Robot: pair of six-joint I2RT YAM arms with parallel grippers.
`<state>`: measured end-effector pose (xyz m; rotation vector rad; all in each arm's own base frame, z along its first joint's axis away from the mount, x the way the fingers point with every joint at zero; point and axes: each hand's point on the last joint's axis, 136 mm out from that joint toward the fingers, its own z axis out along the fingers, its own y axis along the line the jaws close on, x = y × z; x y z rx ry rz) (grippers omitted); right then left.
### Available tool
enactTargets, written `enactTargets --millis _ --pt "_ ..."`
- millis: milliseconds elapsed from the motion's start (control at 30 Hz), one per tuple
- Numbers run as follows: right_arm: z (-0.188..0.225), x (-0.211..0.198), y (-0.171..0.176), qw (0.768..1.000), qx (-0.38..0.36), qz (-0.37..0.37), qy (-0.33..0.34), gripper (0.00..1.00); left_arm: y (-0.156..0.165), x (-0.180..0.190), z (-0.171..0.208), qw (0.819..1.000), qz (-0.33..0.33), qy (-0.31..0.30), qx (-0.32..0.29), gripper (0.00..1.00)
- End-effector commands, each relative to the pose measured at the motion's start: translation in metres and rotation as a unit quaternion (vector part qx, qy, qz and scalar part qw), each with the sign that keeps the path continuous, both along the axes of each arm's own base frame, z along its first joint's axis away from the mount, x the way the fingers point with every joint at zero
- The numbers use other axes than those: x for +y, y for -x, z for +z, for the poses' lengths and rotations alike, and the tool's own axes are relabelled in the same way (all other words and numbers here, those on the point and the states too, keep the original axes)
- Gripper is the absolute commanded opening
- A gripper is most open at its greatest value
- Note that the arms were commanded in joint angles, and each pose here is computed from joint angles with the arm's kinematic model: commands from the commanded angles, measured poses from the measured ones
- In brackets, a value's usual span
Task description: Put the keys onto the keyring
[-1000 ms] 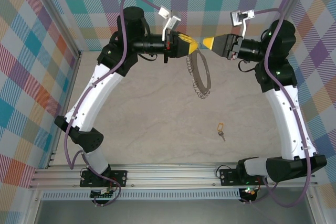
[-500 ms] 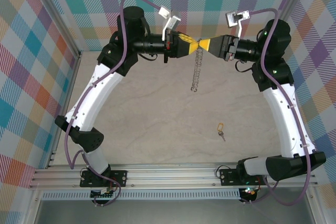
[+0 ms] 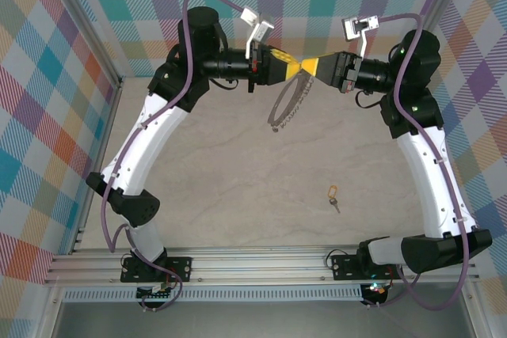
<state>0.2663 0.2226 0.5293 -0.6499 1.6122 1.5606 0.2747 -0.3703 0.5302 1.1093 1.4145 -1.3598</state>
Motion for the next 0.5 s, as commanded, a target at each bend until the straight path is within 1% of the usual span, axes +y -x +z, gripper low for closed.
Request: enactTargets --millis 0,133,200,367,400,433,467 --pt "-0.002 0.004 0.007 1.000 -0.014 0.015 0.000 0.00 0.005 -0.003 0.014 1.000 -0.008 0.017 -0.015 0.00" --pt "-0.003 0.005 0.007 1.000 -0.018 0.019 -0.001 0.00 0.006 -0.004 0.018 1.000 -0.013 0.021 -0.017 0.00" --pt "-0.004 0.005 0.006 1.000 -0.017 0.017 0.001 0.12 0.005 -0.004 0.018 1.000 -0.011 0.020 -0.017 0.00" --pt "-0.011 0.005 0.005 1.000 -0.013 0.015 0.004 0.16 0.003 -0.005 0.018 1.000 -0.010 0.020 -0.016 0.00" --pt "-0.012 0.005 0.005 1.000 -0.011 0.014 0.005 0.15 0.002 -0.006 0.017 1.000 -0.010 0.020 -0.015 0.00" --pt "-0.013 0.005 0.006 1.000 -0.011 0.013 0.007 0.12 0.002 -0.006 0.017 1.000 -0.010 0.020 -0.016 0.00" --pt "-0.014 0.005 0.005 1.000 -0.010 0.012 0.008 0.05 0.001 -0.006 0.017 1.000 -0.008 0.019 -0.015 0.00"
